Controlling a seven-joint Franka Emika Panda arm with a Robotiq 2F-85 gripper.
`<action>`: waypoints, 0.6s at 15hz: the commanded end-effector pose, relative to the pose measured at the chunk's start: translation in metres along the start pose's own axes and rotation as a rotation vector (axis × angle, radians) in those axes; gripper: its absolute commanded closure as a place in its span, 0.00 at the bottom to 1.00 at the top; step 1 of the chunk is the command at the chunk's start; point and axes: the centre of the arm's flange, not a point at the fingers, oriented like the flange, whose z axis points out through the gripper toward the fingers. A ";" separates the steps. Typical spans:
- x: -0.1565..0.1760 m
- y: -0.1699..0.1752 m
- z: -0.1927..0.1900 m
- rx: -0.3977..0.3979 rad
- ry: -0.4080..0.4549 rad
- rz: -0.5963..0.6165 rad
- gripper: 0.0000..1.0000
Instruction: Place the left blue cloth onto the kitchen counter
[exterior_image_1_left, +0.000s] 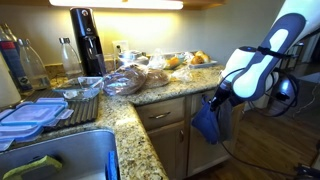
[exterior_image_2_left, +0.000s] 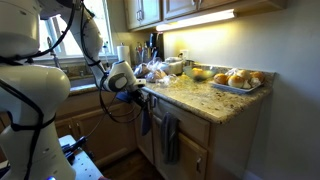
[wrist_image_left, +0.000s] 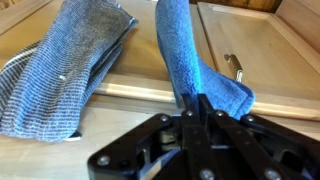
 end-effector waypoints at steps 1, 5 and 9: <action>0.000 0.006 -0.046 -0.001 -0.020 -0.025 0.92; 0.005 0.006 -0.064 0.008 -0.044 -0.048 0.92; 0.016 0.007 -0.087 -0.009 -0.061 -0.077 0.92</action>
